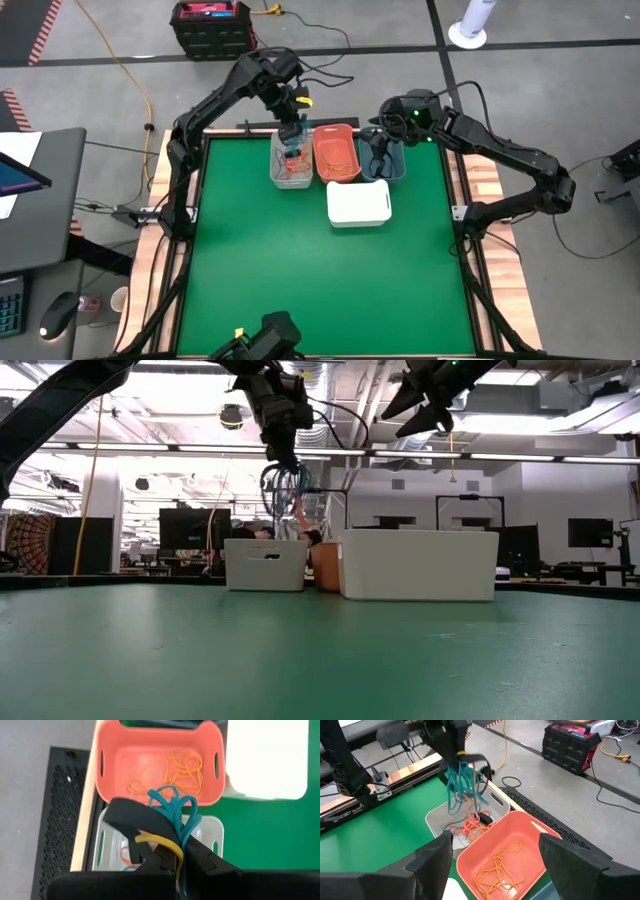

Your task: Sort rubber bands into baskets

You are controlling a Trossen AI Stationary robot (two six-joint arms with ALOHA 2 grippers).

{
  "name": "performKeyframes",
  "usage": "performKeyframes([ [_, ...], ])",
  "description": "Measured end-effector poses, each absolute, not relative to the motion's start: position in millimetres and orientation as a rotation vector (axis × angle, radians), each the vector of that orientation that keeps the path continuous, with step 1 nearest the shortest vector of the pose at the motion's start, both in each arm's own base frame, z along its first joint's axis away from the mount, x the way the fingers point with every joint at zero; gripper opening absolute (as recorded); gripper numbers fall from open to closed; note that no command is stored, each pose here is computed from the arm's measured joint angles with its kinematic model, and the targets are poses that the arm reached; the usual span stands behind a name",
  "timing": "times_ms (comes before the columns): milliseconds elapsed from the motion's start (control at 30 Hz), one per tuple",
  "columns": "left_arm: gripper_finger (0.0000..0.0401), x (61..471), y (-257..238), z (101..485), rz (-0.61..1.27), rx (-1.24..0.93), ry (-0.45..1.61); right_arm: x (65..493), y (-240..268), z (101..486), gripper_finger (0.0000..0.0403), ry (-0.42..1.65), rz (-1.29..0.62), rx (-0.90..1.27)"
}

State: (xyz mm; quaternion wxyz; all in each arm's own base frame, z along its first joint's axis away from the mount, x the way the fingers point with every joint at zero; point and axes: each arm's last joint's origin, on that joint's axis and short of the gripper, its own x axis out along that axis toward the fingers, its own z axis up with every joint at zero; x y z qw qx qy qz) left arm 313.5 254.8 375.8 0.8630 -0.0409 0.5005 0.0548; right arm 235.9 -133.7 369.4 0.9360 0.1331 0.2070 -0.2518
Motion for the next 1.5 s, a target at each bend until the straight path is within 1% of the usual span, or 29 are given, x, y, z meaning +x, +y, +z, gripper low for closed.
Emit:
performKeyframes([
  [167, 0.0, 308, 253, 390, 0.15, -0.047, 0.995, 235, -133, 368, 0.032, 0.442, -0.514, 0.277],
  [267, 0.0, 305, 254, 392, 0.18, -0.041, 1.007, 235, -133, 368, 0.032, 0.443, -0.514, 0.276],
  [367, 0.0, 302, 253, 388, 0.163, -0.071, 1.042, 235, -133, 368, 0.032, 0.442, -0.515, 0.276],
  [500, 0.0, 303, 257, 364, 0.164, -0.061, 1.156, 235, -133, 368, 0.032, 0.441, -0.515, 0.273],
  [567, 0.0, 306, 257, 350, 0.115, -0.093, 1.179, 235, -133, 368, 0.032, 0.441, -0.515, 0.274],
  [667, 0.0, 308, 256, 334, 0.093, -0.142, 1.206, 235, -133, 369, 0.032, 0.437, -0.515, 0.273],
  [733, 0.0, 311, 254, 325, 0.084, -0.136, 1.228, 235, -133, 369, 0.032, 0.437, -0.516, 0.276],
  [833, 0.0, 315, 251, 319, 0.072, -0.154, 1.228, 235, -133, 368, 0.032, 0.437, -0.516, 0.276],
  [867, 0.0, 316, 251, 317, 0.074, -0.127, 1.229, 235, -133, 369, 0.032, 0.437, -0.517, 0.276],
  [933, 0.0, 314, 253, 314, 0.125, -0.114, 1.269, 235, -133, 369, 0.032, 0.436, -0.516, 0.276],
  [1000, 0.0, 315, 253, 310, 0.064, -0.173, 1.226, 235, -133, 369, 0.032, 0.435, -0.517, 0.278],
  [1067, 0.0, 311, 258, 305, 0.167, -0.113, 1.306, 235, -133, 369, 0.032, 0.434, -0.519, 0.283],
  [1100, 0.0, 307, 261, 304, 0.188, -0.133, 1.325, 235, -133, 369, 0.032, 0.432, -0.52, 0.282],
  [1167, 0.0, 307, 262, 302, 0.107, -0.263, 1.235, 235, -133, 369, 0.032, 0.433, -0.521, 0.285],
  [1267, 0.0, 305, 262, 305, 0.166, -0.251, 1.27, 235, -133, 369, 0.032, 0.43, -0.525, 0.296],
  [1333, 0.0, 306, 259, 306, 0.067, -0.31, 1.213, 235, -133, 369, 0.032, 0.427, -0.525, 0.297],
  [1400, 0.0, 305, 258, 306, 0.115, -0.262, 1.267, 235, -133, 369, 0.032, 0.424, -0.525, 0.296],
  [1433, 0.0, 305, 258, 306, 0.105, -0.264, 1.265, 235, -133, 370, 0.032, 0.421, -0.525, 0.296],
  [1500, 0.0, 306, 260, 306, 0.059, -0.3, 1.203, 235, -133, 370, 0.032, 0.419, -0.525, 0.297],
])
